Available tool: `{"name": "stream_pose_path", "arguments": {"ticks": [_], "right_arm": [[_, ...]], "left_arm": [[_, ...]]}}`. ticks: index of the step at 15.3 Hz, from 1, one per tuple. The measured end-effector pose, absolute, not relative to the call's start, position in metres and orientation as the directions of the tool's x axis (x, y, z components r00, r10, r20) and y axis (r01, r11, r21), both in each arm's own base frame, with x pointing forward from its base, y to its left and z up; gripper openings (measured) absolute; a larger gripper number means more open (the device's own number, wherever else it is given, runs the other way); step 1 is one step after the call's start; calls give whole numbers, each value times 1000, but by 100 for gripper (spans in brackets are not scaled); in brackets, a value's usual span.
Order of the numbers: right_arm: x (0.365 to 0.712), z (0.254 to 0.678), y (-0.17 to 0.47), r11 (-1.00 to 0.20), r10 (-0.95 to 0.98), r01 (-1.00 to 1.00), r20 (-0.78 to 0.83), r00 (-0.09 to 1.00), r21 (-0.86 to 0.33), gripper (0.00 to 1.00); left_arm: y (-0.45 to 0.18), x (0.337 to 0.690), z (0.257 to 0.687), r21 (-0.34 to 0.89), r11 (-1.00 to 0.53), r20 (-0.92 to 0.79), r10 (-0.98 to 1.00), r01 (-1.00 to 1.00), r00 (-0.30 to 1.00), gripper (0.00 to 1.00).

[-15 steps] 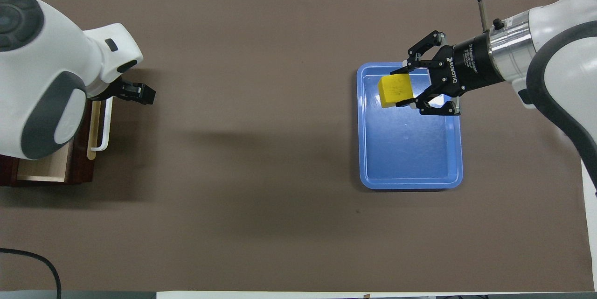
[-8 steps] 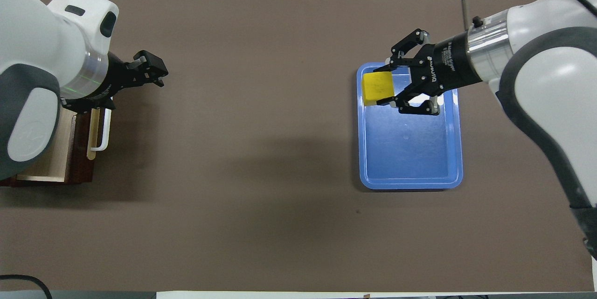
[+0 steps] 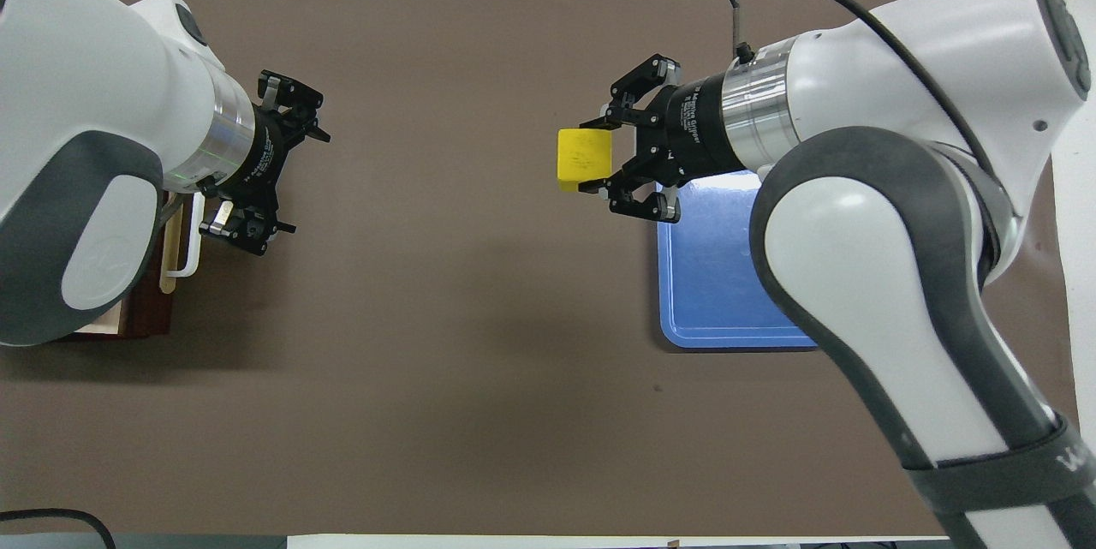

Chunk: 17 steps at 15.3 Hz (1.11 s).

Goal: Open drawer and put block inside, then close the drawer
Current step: 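Carry the block with the right gripper toward the approaching left gripper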

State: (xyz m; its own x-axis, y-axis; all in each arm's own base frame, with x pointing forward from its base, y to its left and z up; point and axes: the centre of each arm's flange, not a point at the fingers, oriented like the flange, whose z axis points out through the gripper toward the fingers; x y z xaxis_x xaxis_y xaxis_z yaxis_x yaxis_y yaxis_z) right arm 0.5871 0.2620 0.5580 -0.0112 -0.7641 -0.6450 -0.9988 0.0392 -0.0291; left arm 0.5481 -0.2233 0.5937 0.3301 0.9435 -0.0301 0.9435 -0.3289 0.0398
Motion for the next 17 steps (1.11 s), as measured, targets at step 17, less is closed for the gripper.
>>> {"name": "stream_pose_path", "arguments": {"ticks": [17], "right_arm": [[563,523,356,-10,-726,-1000,-687,12,-7,55]], "left_arm": [[-269,550,560,18,-61,7,998,998,61,100]]}}
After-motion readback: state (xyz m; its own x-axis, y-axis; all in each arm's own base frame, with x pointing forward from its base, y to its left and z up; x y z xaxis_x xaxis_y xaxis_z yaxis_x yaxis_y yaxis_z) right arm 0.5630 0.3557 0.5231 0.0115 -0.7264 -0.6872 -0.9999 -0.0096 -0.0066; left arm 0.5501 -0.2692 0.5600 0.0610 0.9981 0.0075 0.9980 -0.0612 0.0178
